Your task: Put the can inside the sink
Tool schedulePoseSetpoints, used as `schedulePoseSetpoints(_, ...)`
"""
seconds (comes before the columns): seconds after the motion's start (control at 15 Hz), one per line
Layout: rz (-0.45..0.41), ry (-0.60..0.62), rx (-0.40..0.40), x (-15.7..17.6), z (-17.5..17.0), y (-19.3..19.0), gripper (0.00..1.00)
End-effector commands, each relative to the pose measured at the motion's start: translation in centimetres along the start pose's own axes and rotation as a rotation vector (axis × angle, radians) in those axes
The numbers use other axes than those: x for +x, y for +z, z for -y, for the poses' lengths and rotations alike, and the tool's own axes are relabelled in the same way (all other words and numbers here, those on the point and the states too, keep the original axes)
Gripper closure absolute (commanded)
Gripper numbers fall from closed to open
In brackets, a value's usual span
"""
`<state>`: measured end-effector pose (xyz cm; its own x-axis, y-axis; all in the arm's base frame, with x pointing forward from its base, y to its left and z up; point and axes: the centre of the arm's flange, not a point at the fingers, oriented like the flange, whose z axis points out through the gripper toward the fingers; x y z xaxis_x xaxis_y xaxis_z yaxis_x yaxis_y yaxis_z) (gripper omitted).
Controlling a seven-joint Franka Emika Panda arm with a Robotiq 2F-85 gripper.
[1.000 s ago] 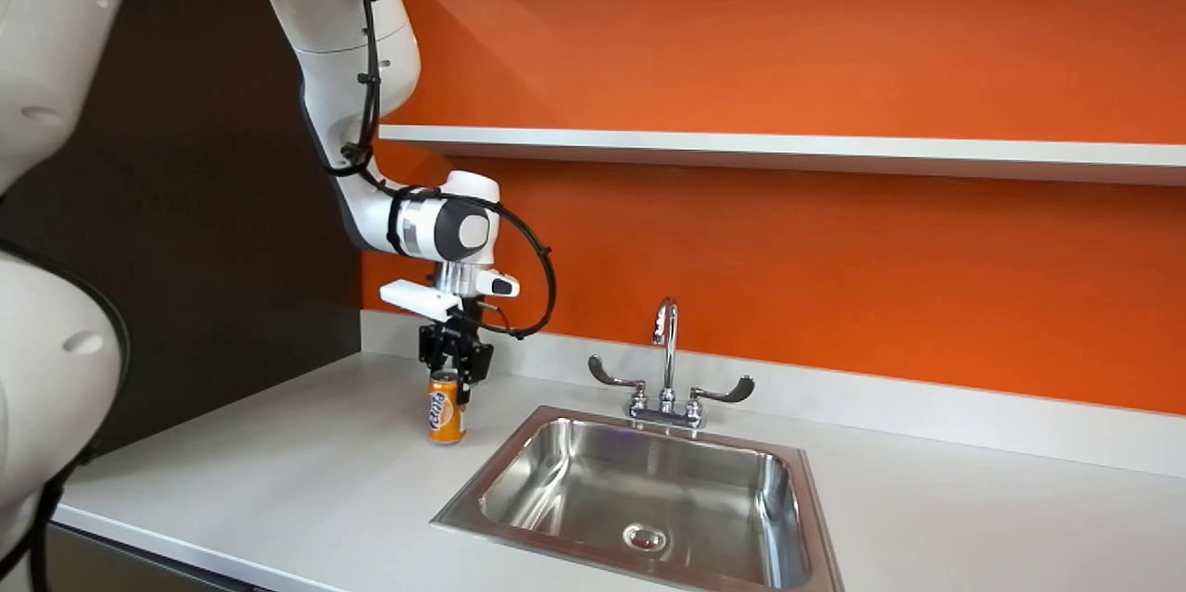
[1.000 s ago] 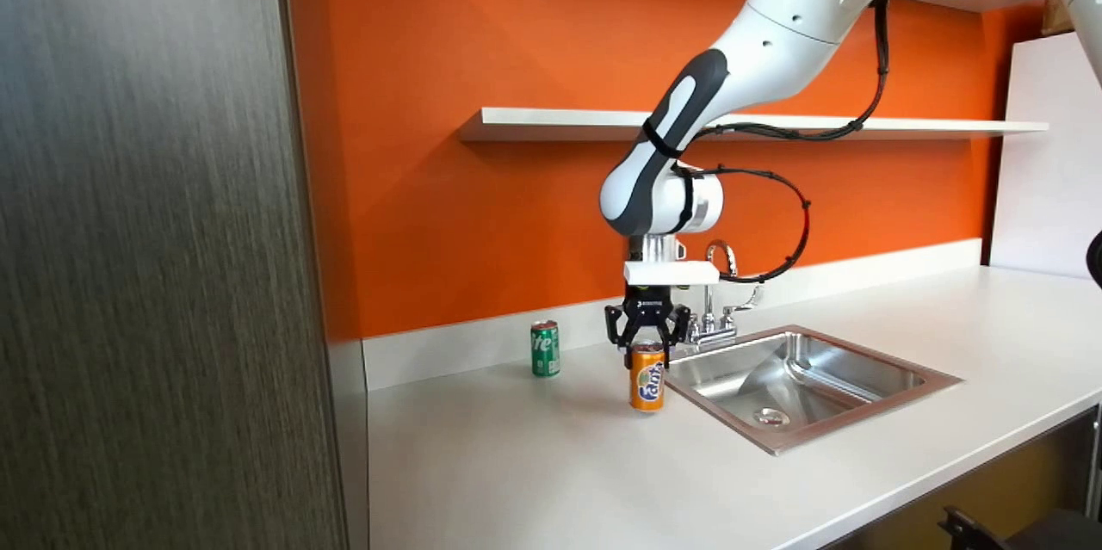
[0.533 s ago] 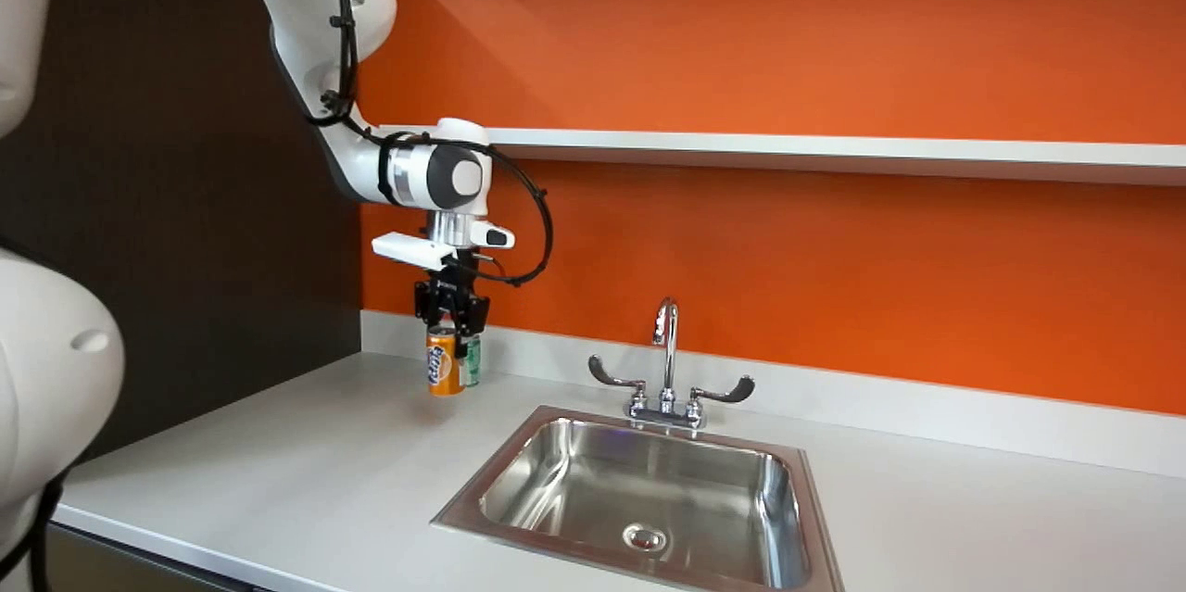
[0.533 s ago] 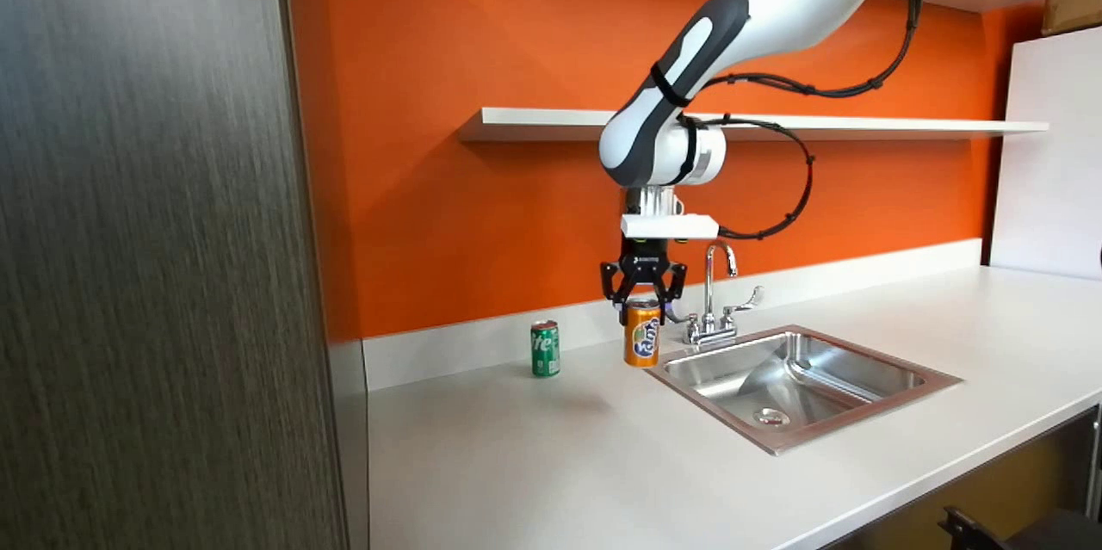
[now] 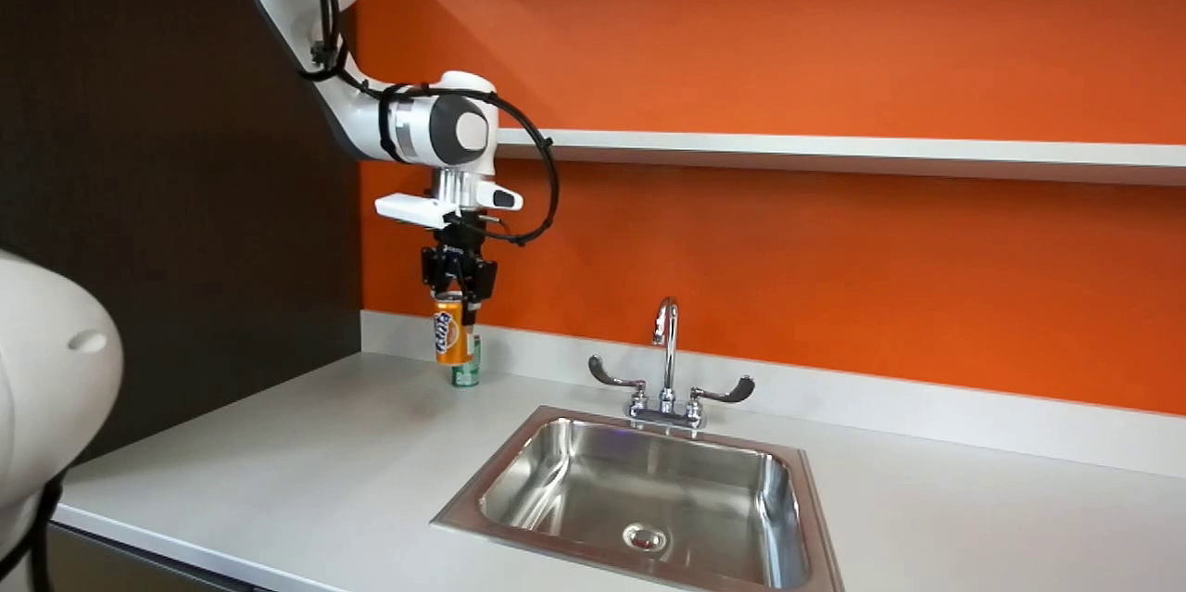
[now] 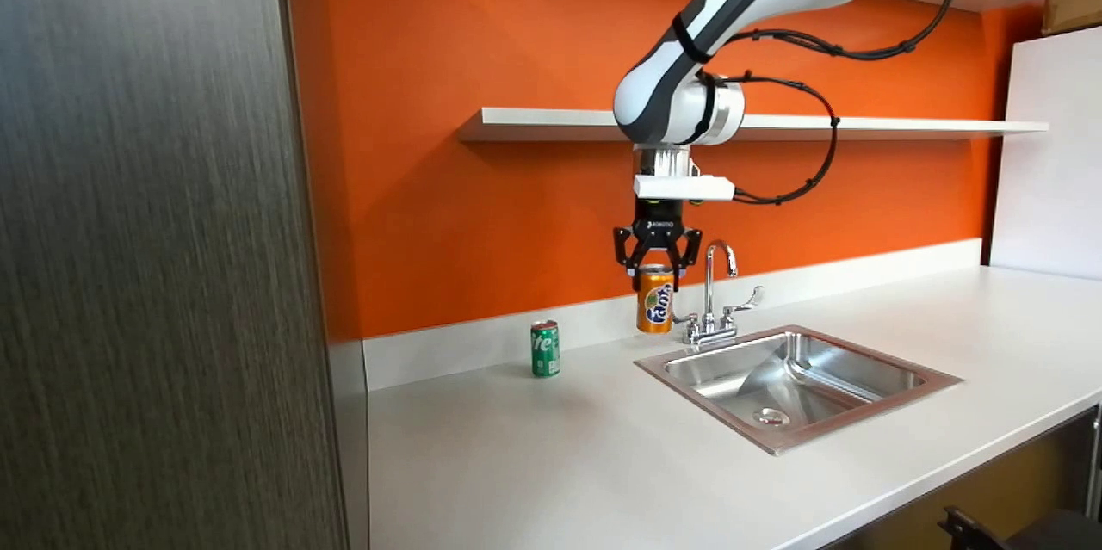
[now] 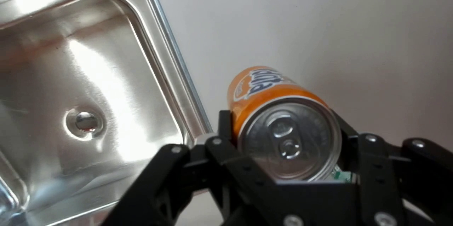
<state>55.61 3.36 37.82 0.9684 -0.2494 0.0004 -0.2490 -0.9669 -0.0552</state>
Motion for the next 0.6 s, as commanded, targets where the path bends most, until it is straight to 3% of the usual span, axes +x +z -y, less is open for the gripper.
schedulePoseSetpoints(0.0, 0.004, 0.075, -0.004, -1.5, -3.6, -1.4, 0.62)
schedulePoseSetpoints(0.53, 0.035, 0.242, 0.011, -4.0, -12.6, -0.1, 0.62)
